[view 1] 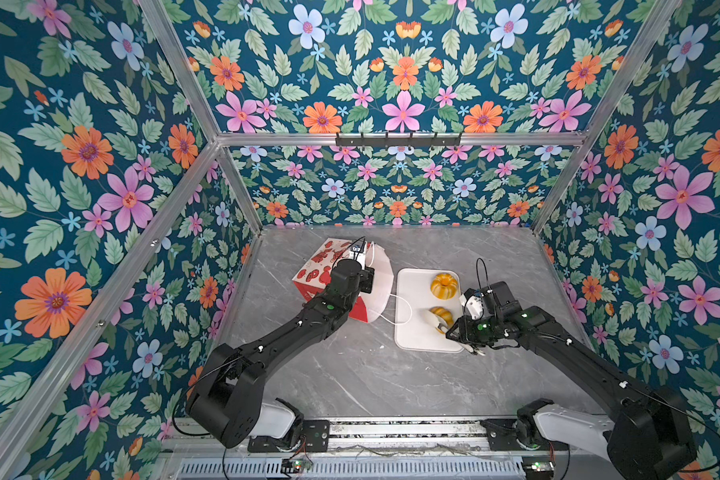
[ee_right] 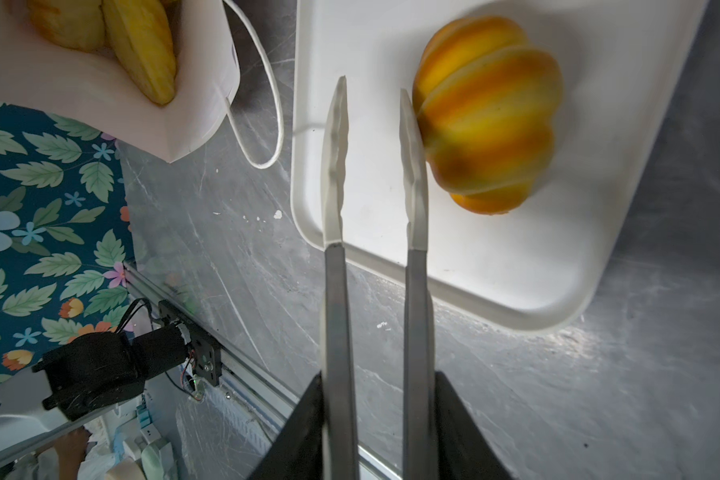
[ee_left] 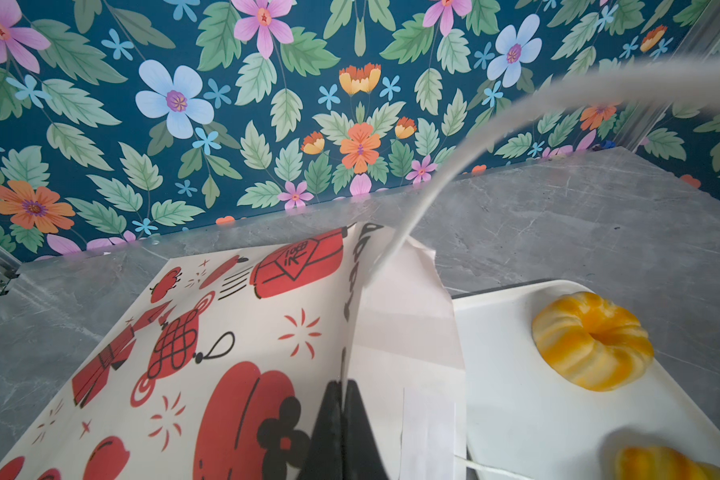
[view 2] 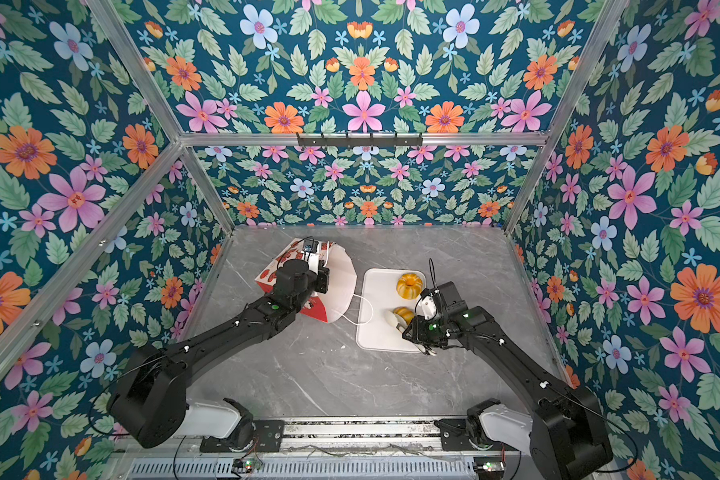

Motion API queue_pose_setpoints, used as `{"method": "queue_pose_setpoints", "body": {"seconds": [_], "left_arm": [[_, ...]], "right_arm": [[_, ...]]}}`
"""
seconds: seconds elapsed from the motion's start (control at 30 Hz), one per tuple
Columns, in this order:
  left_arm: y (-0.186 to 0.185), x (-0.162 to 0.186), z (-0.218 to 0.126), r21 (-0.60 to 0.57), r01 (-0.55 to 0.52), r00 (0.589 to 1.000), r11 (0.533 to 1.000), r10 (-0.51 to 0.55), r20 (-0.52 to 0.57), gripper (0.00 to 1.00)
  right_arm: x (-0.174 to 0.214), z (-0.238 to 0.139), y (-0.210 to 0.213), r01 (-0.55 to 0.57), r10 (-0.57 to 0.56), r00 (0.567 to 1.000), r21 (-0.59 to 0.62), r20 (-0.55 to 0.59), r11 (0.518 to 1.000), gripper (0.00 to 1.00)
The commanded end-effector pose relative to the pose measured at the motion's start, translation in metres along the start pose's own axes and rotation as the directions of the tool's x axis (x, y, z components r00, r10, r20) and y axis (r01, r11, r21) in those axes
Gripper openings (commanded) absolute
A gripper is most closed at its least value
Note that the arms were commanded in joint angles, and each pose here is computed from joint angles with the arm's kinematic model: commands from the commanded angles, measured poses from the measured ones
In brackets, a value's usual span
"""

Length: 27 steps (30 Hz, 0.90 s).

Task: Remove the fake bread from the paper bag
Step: 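Move the open tongs with the right gripper back into the bag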

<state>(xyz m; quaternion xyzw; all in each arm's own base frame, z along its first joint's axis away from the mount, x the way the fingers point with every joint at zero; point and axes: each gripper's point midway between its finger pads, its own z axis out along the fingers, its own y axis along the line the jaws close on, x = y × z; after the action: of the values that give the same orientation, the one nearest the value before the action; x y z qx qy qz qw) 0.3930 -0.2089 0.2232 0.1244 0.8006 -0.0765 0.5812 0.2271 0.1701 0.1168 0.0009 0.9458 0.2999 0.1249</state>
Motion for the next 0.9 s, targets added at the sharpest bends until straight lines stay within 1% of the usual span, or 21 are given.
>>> {"method": "queue_pose_setpoints", "body": {"seconds": [0.0,0.13,0.17,0.3,0.33,0.43,0.57,0.73,0.8,0.87], "left_arm": [[0.000,-0.006,-0.001,0.004,0.012,1.000,1.000,-0.012,0.023,0.00],[0.000,-0.005,-0.003,0.006,0.012,1.000,1.000,-0.012,0.021,0.00],[0.000,-0.005,-0.003,0.007,0.013,1.000,1.000,-0.013,0.021,0.00],[0.001,-0.004,-0.006,0.007,0.013,1.000,1.000,-0.013,0.023,0.00],[0.001,-0.005,-0.006,0.008,0.014,1.000,1.000,-0.014,0.023,0.00],[-0.001,-0.004,-0.007,0.017,0.004,1.000,1.000,-0.005,0.018,0.00],[-0.004,0.000,-0.007,0.038,-0.034,0.999,0.999,0.034,0.000,0.00],[-0.005,-0.001,-0.012,0.053,-0.079,0.997,0.995,0.079,0.003,0.00],[-0.007,0.000,-0.014,0.065,-0.096,0.995,0.993,0.095,0.006,0.00],[-0.008,0.002,-0.015,0.075,-0.102,0.995,0.992,0.103,0.001,0.00]], "right_arm": [[-0.011,-0.004,-0.015,0.000,-0.004,0.998,0.061,0.056,0.998,0.39],[-0.018,-0.007,-0.019,0.005,-0.010,0.998,0.076,0.066,0.997,0.38],[-0.020,-0.007,-0.014,0.015,-0.019,0.998,0.054,0.065,0.998,0.39],[-0.027,-0.015,0.022,0.075,-0.065,0.994,-0.112,0.089,0.991,0.38],[-0.029,-0.018,0.028,0.085,-0.072,0.993,-0.136,0.096,0.987,0.38],[-0.031,-0.028,0.051,0.162,-0.143,0.982,-0.163,0.123,0.973,0.38],[-0.031,-0.034,0.085,0.260,-0.234,0.962,-0.205,0.141,0.944,0.38],[-0.035,-0.018,0.120,0.345,-0.317,0.937,-0.264,0.144,0.901,0.39],[-0.037,-0.003,0.132,0.371,-0.348,0.929,-0.289,0.130,0.883,0.39],[-0.038,0.012,0.141,0.403,-0.388,0.915,-0.287,0.111,0.869,0.41]]}}
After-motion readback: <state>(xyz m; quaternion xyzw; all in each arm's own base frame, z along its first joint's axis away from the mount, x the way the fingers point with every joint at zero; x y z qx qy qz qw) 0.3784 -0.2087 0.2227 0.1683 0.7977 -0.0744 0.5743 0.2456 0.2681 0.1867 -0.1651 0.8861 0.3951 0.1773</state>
